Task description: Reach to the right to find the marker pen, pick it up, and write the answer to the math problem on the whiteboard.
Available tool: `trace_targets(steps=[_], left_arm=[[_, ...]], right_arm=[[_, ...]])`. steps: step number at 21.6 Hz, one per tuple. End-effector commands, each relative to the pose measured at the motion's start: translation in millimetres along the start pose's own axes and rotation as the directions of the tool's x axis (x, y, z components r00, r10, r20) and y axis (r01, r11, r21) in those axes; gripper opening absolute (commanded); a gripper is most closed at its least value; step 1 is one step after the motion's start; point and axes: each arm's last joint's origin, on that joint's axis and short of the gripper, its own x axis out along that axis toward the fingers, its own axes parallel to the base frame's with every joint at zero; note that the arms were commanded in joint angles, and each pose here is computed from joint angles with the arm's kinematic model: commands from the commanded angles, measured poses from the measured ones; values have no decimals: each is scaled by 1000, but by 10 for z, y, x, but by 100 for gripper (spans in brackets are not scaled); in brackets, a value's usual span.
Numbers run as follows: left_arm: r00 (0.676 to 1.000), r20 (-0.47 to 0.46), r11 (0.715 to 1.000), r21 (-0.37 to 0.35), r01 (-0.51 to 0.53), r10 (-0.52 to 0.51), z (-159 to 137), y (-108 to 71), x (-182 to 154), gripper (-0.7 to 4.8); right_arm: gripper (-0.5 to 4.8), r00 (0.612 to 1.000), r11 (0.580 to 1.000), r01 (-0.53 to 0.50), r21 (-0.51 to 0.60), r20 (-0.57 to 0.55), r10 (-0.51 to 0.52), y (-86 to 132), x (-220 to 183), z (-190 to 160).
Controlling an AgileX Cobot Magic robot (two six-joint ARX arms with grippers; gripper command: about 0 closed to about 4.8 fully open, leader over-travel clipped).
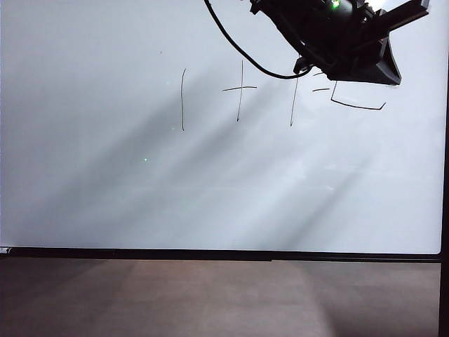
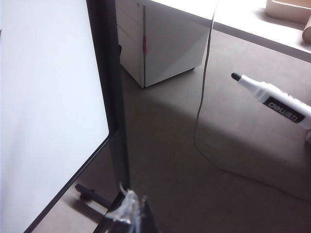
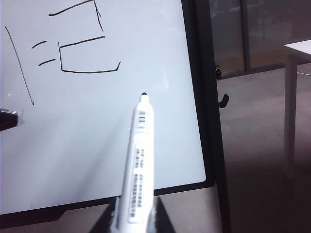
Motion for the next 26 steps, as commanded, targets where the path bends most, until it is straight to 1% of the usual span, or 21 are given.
trace_targets(steps=[1, 2, 3, 4, 5, 6, 7, 8, 9, 10, 11, 12, 13, 15, 16, 18, 19, 21, 24, 26], left_arm=[[999, 40, 1000, 16, 8, -8, 172, -55, -150, -5], [999, 25, 997, 75, -27, 25, 260, -69, -290, -5], [999, -6, 996, 77, -38, 39, 308, -82, -407, -5], [997, -40, 990, 125, -66, 72, 391, -102, -632, -5], [994, -51, 987, 135, -89, 97, 433, -117, -800, -5], [988, -41, 980, 138, -144, 151, 476, -120, -1102, -5], [983, -16, 975, 131, -180, 184, 493, -103, -1331, -5], [973, 42, 966, 117, -230, 226, 453, -65, -1747, -5], [965, 78, 962, 98, -257, 250, 412, -42, -1946, -5], [935, 166, 948, 12, -319, 312, 262, 11, -2400, -5], [911, 209, 935, -47, -353, 354, 145, 30, -2637, -5], [872, 246, 906, -129, -402, 422, -78, 32, -2968, -5], [849, 258, 887, -155, -435, 461, -220, 20, -3137, -5], [810, 268, 853, -160, -497, 522, -441, -10, -3337, -5], [790, 274, 836, -137, -532, 548, -574, -39, -3428, -5], [771, 271, 813, -104, -572, 577, -791, -71, -3507, -5], [768, 265, 809, -105, -578, 583, -932, -85, -3527, -5], [763, 246, 801, -131, -585, 598, -1158, -89, -3534, -5], [716, 226, 751, -200, -630, 661, -1517, -89, -3552, -5], [709, 240, 748, -240, -619, 664, -1709, -94, -3530, -5]], right_arm=[[-1, 1000, 1000, -6, -9, 20, 6, 10, -2, 32], [-1, 1000, 1000, -6, -10, 20, 6, 10, -3, 32], [-1, 1000, 1000, -6, -10, 20, 6, 10, -3, 32], [-1, 1000, 1000, -5, -9, 19, 6, 10, -2, 32], [-1, 1000, 1000, -5, -9, 19, 6, 10, -2, 32], [-1, 1000, 1000, -6, -9, 20, 7, 11, -2, 32], [-1, 1000, 1000, -6, -9, 20, 7, 11, -3, 32], [-1, 1000, 1000, -5, -9, 19, 6, 10, -3, 32], [-1, 1000, 1000, -5, -9, 19, 6, 10, -3, 32], [-1, 1000, 1000, -6, -10, 20, 6, 11, -3, 32], [-1, 1000, 1000, -6, -9, 19, 6, 10, -3, 32], [-1, 1000, 1000, -5, -9, 19, 6, 10, -3, 31], [-1, 1000, 1000, -6, -9, 19, 6, 10, -3, 31], [-1, 1000, 1000, -6, -9, 19, 6, 10, -3, 31], [-1, 1000, 1000, -6, -9, 19, 6, 11, -3, 32], [-1, 1000, 1000, -5, -9, 18, 5, 10, -3, 30], [-1, 1000, 1000, -4, -8, 16, 4, 9, -3, 29], [-1, 1000, 1000, -6, -8, 17, 6, 10, -2, 29], [-1, 1000, 1000, -5, -8, 17, 5, 10, -2, 29], [-1, 1000, 1000, -4, -8, 16, 4, 9, -3, 29]])
